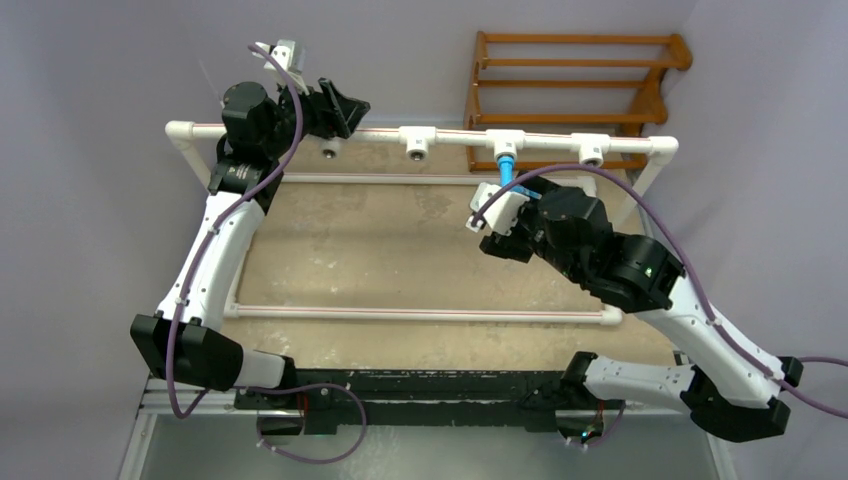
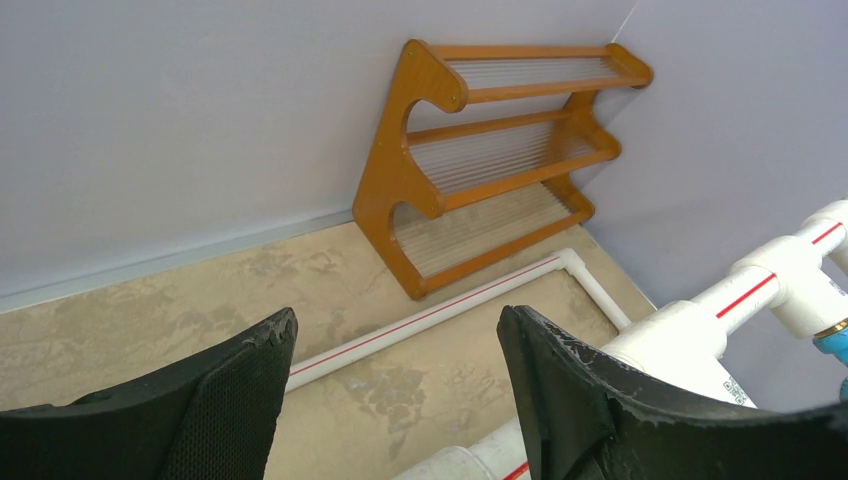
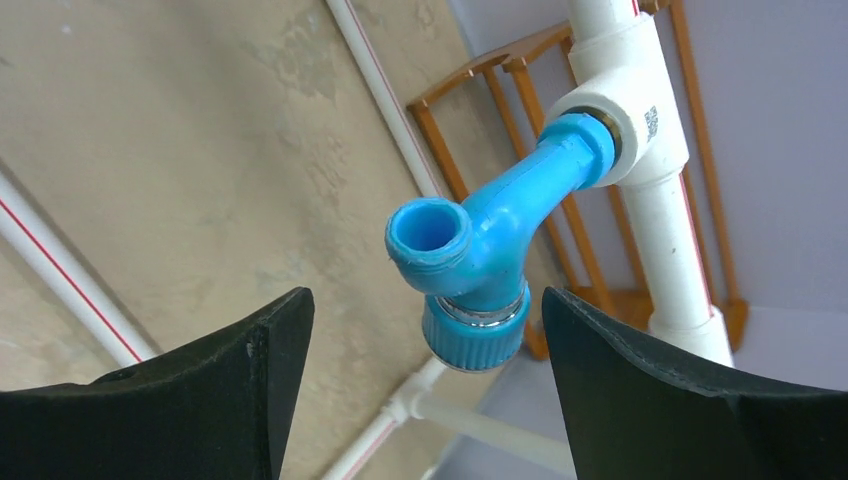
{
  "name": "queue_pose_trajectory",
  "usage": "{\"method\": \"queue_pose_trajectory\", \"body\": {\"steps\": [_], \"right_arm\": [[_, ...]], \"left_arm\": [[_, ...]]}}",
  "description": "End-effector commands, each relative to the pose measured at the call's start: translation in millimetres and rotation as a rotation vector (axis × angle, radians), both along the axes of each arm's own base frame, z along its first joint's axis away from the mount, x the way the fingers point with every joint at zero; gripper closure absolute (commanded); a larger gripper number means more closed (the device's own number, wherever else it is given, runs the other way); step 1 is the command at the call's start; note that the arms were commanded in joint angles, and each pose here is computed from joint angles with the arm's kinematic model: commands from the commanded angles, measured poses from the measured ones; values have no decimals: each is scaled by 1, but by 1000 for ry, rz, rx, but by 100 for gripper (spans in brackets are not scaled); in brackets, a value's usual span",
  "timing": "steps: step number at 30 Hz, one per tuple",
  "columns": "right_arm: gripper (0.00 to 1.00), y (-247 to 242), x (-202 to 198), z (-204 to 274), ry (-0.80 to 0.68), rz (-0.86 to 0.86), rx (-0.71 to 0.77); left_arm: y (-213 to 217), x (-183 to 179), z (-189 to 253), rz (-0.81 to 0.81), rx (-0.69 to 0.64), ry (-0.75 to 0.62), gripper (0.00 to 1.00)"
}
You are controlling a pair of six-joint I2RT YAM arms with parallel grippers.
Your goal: Install the water faucets
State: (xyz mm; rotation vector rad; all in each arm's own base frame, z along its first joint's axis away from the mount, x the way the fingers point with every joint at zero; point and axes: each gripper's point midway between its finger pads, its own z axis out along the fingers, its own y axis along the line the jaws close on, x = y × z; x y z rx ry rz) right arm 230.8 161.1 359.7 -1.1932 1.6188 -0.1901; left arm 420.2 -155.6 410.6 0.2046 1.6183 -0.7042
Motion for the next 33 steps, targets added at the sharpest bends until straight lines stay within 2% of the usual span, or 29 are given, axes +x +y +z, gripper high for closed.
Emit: {"method": "queue_pose_trajectory", "body": {"steps": [1, 8, 13, 17, 21, 27, 33], "right_arm": [[14, -17, 2, 40, -162, 56, -127], [15, -19, 27, 28, -296, -40, -232], [19, -11, 33, 37, -353, -91, -126], [27, 1, 35, 31, -329, -98, -20], [42, 8, 36, 24, -299, -135, 97], [77, 12, 33, 20, -229, -214, 336], [93, 24, 23, 22, -62, -304, 761]], "left_arm": [[11, 8, -96, 42, 49, 312, 27], [12, 8, -96, 40, 47, 314, 27], [12, 10, -99, 33, 41, 327, 27], [14, 11, -101, 30, 28, 336, 27], [15, 11, -101, 27, 23, 339, 27], [15, 12, -101, 22, 18, 342, 27], [15, 11, -100, 21, 17, 342, 27]]}}
